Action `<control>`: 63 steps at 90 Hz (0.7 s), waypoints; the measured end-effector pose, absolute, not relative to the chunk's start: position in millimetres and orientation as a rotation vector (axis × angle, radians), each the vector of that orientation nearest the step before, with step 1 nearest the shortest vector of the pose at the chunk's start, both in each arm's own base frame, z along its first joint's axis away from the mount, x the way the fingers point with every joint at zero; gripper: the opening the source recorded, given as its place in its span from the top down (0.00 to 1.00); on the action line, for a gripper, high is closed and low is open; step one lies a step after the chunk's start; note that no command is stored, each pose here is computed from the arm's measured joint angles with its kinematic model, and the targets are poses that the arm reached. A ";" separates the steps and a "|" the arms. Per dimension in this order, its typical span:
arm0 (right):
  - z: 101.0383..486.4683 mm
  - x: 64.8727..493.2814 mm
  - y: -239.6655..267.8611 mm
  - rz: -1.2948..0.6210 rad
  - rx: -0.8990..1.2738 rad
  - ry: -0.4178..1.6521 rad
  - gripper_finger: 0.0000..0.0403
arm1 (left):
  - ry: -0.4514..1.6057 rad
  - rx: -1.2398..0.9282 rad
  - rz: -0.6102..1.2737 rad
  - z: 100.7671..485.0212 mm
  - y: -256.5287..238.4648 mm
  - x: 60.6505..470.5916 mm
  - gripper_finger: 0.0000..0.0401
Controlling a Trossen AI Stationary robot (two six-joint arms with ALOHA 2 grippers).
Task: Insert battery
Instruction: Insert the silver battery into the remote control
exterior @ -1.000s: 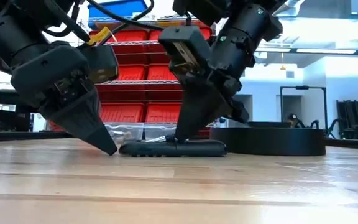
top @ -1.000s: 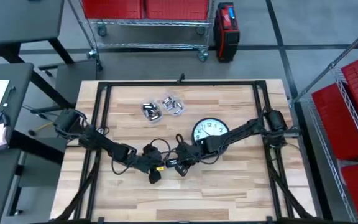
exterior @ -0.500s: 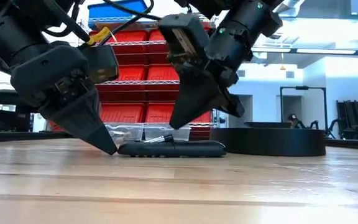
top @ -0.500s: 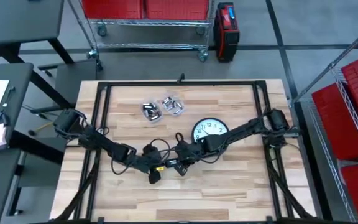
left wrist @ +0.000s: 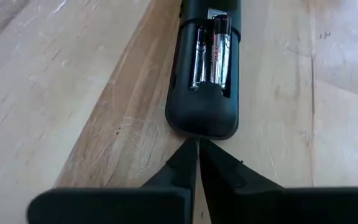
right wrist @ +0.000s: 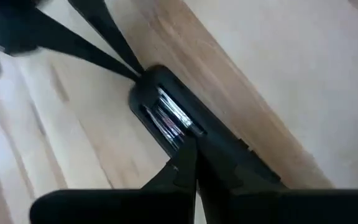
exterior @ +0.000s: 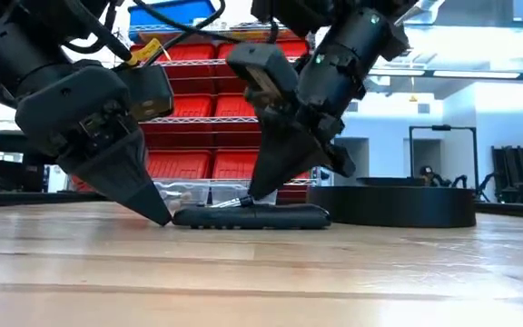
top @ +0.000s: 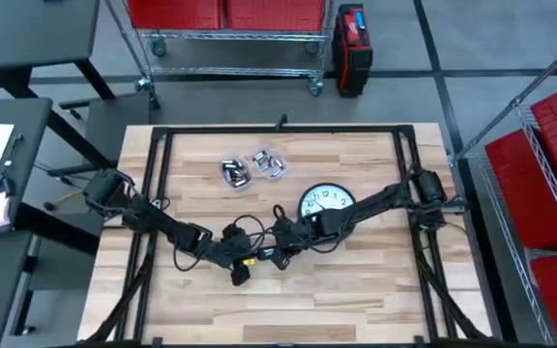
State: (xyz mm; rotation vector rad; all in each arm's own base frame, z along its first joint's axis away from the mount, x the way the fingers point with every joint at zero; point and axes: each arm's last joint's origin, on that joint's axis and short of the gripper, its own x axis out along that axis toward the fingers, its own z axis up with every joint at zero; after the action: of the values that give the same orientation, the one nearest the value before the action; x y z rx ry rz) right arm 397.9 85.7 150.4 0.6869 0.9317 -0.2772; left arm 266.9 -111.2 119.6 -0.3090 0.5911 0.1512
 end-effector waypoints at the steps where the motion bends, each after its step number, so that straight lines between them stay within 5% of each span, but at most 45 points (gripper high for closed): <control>1: 150.5 397.8 86.3 -0.277 0.688 0.931 1.00 | 0.591 -0.309 0.151 119.6 -111.2 266.9 1.00; 63: 138.6 403.2 92.5 -0.275 0.695 0.908 1.00 | 0.586 -0.315 0.165 119.9 -106.8 268.8 1.00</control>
State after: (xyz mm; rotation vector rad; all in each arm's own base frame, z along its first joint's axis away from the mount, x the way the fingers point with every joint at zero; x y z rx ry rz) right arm 403.2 92.5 138.6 0.6948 0.9083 -0.2755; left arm 268.8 -106.8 119.9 -0.3148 0.5862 0.1654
